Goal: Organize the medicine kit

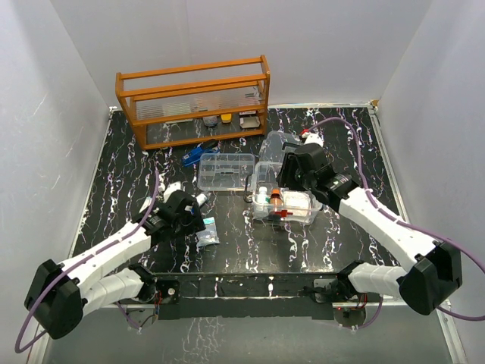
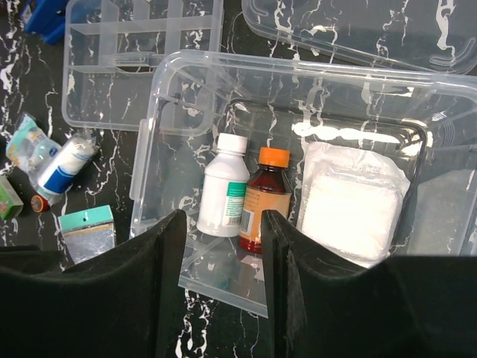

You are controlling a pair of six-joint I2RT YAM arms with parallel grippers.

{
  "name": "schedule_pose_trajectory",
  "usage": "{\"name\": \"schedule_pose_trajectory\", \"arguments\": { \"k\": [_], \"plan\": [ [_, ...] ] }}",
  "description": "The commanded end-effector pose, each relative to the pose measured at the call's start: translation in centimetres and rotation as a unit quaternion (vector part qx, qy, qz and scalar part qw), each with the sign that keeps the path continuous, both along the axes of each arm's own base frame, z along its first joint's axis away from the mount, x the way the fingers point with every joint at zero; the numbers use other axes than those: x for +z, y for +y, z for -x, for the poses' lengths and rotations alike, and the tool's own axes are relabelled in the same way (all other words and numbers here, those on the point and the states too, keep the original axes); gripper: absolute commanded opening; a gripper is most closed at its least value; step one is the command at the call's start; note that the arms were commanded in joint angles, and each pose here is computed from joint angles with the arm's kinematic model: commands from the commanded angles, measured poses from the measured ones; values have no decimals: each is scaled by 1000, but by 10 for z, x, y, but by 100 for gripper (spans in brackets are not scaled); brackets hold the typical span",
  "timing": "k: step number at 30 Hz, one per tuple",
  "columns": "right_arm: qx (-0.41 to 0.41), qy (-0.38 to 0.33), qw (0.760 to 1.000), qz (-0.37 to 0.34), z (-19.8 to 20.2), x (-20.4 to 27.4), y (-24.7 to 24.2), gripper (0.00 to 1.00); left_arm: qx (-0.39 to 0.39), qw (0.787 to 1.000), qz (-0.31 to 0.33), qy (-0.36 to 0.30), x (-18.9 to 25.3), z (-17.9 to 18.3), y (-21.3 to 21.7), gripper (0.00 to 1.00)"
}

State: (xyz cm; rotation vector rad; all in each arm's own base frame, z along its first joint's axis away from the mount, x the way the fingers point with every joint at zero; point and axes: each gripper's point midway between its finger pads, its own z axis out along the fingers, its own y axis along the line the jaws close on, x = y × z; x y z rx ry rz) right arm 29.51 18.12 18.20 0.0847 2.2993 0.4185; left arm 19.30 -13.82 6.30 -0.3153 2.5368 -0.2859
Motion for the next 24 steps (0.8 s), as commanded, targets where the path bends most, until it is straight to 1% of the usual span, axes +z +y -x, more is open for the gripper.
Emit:
{"name": "schedule_pose_trajectory", "arguments": {
  "k": [1,3,6,14,18,21,24],
  "plan": [
    [6,-51,998,-44,-5,27,8,42,18,998,33,40,-18,12,-7,57],
    [9,-52,997,-53,-4,27,10,41,20,998,35,42,-22,12,-7,46],
    [16,-49,997,-59,-2,26,14,39,17,999,35,38,-26,9,-8,39],
    [21,-40,997,-67,-1,24,18,37,9,998,39,44,-40,5,-9,33],
    [21,-40,996,-71,-2,25,19,36,24,997,28,66,-48,7,0,28],
    [27,-41,996,-75,-1,27,22,36,24,996,27,79,-52,8,1,19],
    [39,-40,995,-80,0,28,26,36,15,997,33,72,-50,4,-2,8]
  ]
}}
